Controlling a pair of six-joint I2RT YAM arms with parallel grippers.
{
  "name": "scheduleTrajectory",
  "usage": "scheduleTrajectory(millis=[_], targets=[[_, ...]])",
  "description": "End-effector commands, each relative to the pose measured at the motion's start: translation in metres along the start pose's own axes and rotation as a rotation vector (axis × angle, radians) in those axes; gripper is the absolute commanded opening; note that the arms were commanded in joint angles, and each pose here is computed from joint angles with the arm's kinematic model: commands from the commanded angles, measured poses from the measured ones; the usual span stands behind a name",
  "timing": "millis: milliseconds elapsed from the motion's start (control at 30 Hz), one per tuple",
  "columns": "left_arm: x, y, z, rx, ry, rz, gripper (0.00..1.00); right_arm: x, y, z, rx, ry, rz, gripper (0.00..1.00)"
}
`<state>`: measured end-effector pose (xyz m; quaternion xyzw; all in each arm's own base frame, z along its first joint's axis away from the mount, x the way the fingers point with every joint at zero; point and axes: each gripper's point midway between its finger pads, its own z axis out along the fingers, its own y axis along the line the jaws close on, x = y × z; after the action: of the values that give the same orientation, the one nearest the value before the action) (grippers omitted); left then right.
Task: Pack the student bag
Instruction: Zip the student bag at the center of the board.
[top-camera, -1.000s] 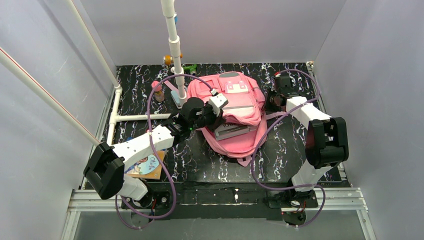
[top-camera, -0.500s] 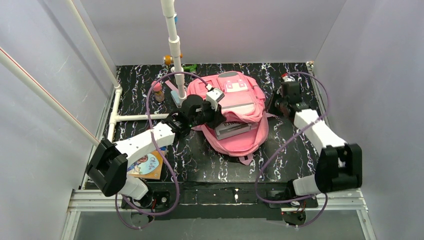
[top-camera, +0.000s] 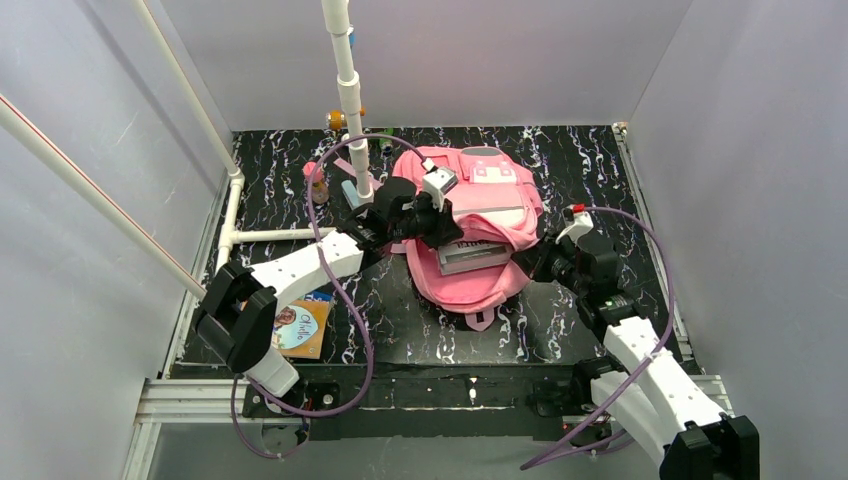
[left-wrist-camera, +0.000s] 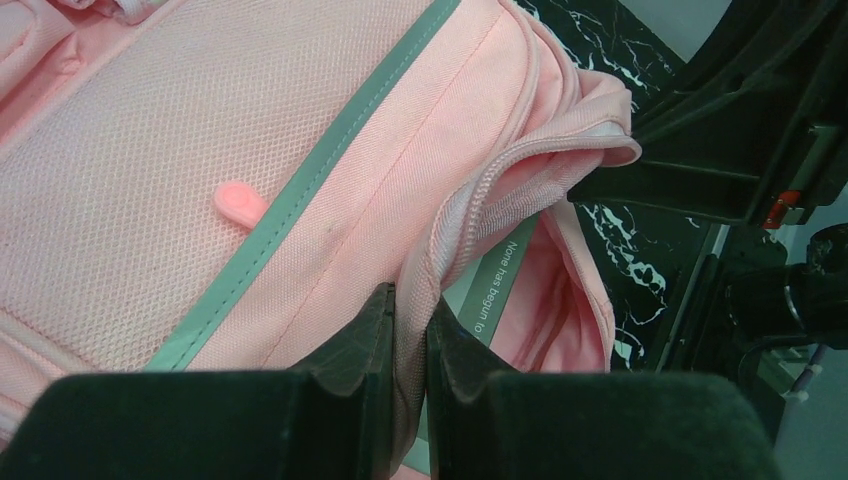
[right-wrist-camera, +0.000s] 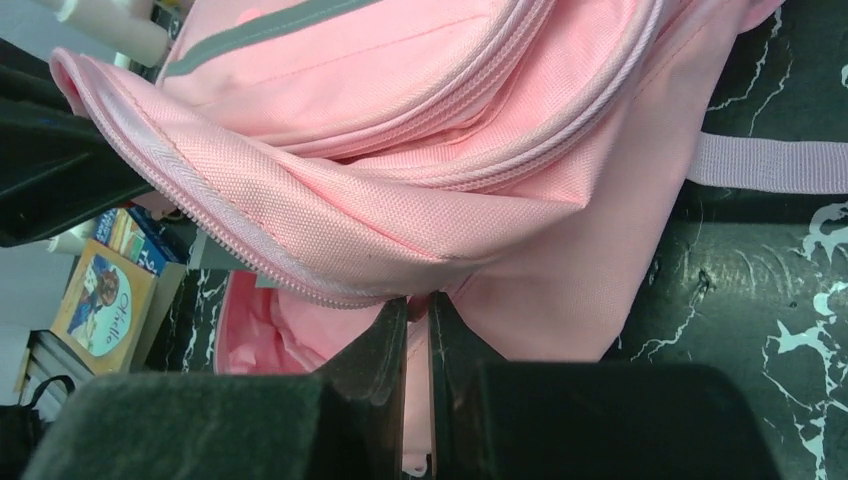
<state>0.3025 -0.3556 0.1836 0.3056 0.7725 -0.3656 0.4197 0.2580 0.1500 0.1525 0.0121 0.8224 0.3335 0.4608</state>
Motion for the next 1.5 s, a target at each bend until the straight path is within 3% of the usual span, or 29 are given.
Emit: scheduleTrajectory(millis=[0, 33, 133, 233, 533, 633, 733, 833, 933, 1000, 1233, 1300, 1400, 1467], targets=[[-0.008, 0.009, 0.009, -0.029, -0.017, 0.06, 0.0, 0.001, 0.049, -0.013, -0.158, 0.058, -0.022, 0.01], [-0.007, 0.011, 0.006, -0.045, -0.012, 0.068, 0.02, 0.002, 0.043, -0.015, -0.112, 0.074, -0.021, 0.01], [-0.002, 0.015, -0.014, -0.104, 0.009, 0.058, 0.41, -0.002, 0.035, -0.026, -0.026, 0.09, -0.029, 0.01], [0.015, 0.007, -0.04, -0.103, 0.029, 0.037, 0.54, -0.003, 0.035, -0.031, -0.002, 0.123, -0.039, 0.01], [0.042, -0.069, -0.084, -0.019, 0.014, 0.099, 0.52, -0.005, 0.048, -0.039, -0.032, 0.182, -0.081, 0.01], [0.051, -0.073, -0.088, -0.023, 0.03, 0.041, 0.43, -0.002, 0.046, -0.04, -0.034, 0.187, -0.096, 0.01], [0.088, -0.072, -0.089, 0.004, 0.077, -0.026, 0.39, -0.004, 0.057, -0.041, -0.121, 0.132, -0.116, 0.01], [0.103, -0.06, -0.077, -0.049, 0.127, -0.03, 0.42, 0.002, 0.065, -0.04, -0.206, 0.102, -0.137, 0.01], [0.094, -0.032, -0.06, -0.204, 0.114, -0.06, 0.46, 0.007, 0.074, -0.041, -0.281, 0.119, -0.162, 0.01], [0.084, -0.027, -0.044, -0.208, 0.106, -0.06, 0.45, 0.005, 0.08, -0.045, -0.311, 0.11, -0.197, 0.01], [0.074, -0.033, 0.029, -0.109, 0.179, -0.11, 0.32, 0.01, 0.103, -0.056, -0.444, 0.154, -0.231, 0.01], [0.06, -0.044, 0.047, -0.044, 0.145, -0.126, 0.3, 0.01, 0.106, -0.054, -0.454, 0.145, -0.22, 0.01], [0.057, -0.051, 0.047, -0.01, 0.133, -0.148, 0.28, -0.001, 0.106, -0.05, -0.424, 0.095, -0.212, 0.01], [0.063, -0.057, 0.032, 0.027, 0.135, -0.136, 0.33, -0.004, 0.096, -0.046, -0.36, 0.081, -0.208, 0.01]])
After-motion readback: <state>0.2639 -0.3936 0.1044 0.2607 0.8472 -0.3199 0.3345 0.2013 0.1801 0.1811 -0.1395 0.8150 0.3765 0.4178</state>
